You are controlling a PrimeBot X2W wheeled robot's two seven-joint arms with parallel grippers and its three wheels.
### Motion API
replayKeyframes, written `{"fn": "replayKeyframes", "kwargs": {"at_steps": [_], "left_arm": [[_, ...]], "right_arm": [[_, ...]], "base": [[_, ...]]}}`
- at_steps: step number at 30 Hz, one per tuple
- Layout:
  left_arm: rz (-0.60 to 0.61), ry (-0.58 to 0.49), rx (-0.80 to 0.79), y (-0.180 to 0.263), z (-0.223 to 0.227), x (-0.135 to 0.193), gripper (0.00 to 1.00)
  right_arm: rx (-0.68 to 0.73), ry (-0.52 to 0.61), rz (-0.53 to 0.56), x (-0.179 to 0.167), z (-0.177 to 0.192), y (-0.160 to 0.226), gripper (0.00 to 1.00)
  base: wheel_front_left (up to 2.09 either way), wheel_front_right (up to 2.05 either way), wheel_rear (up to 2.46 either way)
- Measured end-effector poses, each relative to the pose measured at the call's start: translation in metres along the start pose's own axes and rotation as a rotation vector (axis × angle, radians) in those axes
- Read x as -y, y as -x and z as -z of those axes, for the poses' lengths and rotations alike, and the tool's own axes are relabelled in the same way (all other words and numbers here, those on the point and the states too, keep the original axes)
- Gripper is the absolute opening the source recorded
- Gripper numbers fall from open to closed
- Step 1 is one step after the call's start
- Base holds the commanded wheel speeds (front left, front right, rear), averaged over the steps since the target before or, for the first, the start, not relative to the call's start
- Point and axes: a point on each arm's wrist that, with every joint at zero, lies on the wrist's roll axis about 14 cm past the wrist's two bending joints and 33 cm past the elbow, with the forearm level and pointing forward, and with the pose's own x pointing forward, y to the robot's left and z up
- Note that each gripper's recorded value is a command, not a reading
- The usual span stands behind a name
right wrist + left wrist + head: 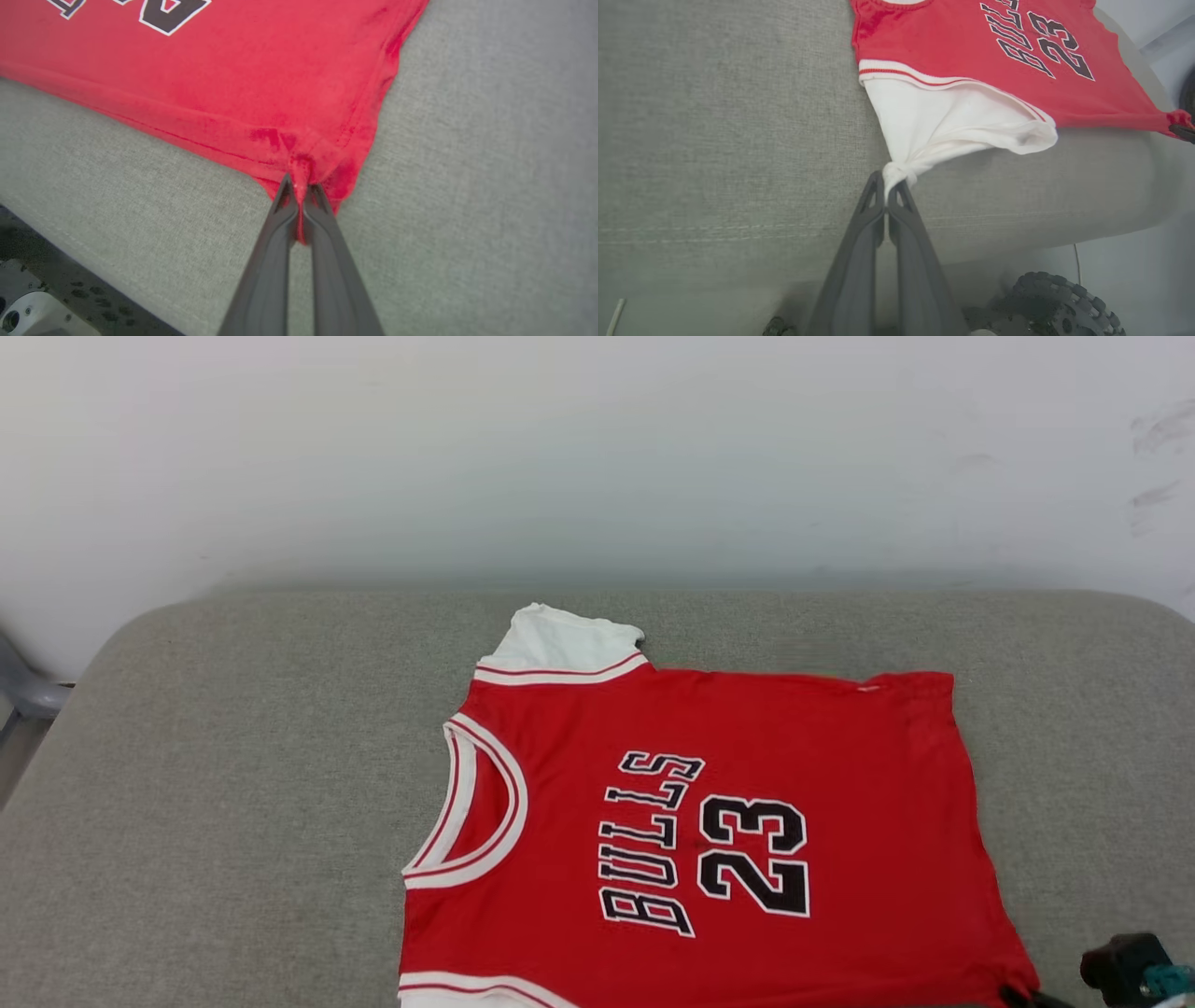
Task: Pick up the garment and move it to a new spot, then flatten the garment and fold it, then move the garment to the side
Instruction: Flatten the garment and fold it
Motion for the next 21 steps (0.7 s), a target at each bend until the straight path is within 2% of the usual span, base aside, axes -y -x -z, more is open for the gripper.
{"fn": "replayKeyframes", "kwargs": {"at_steps": [3,7,21], "left_arm": [[-0.013,-0.015,-0.04,0.008,0.011,-0.005,0.0],[0.0,-0.035,-0.017,0.004,0.006,-0.001,0.0],[0.112,-0.222,0.18,-0.053,-0.073,0.018,0.0]], "right_arm": [[-0.028,-0.026,-0.005,-0.005,0.01,0.007,0.0],[-0.039,-0.039,-0.016,-0.012,0.011,0.008,0.0],[0.036,-0.095,0.026,-0.003,-0.02,0.001,0.0]], "base": [[0.0,0.0,0.0],[0.0,0.0,0.0],[0.0,0.0,0.0]]}}
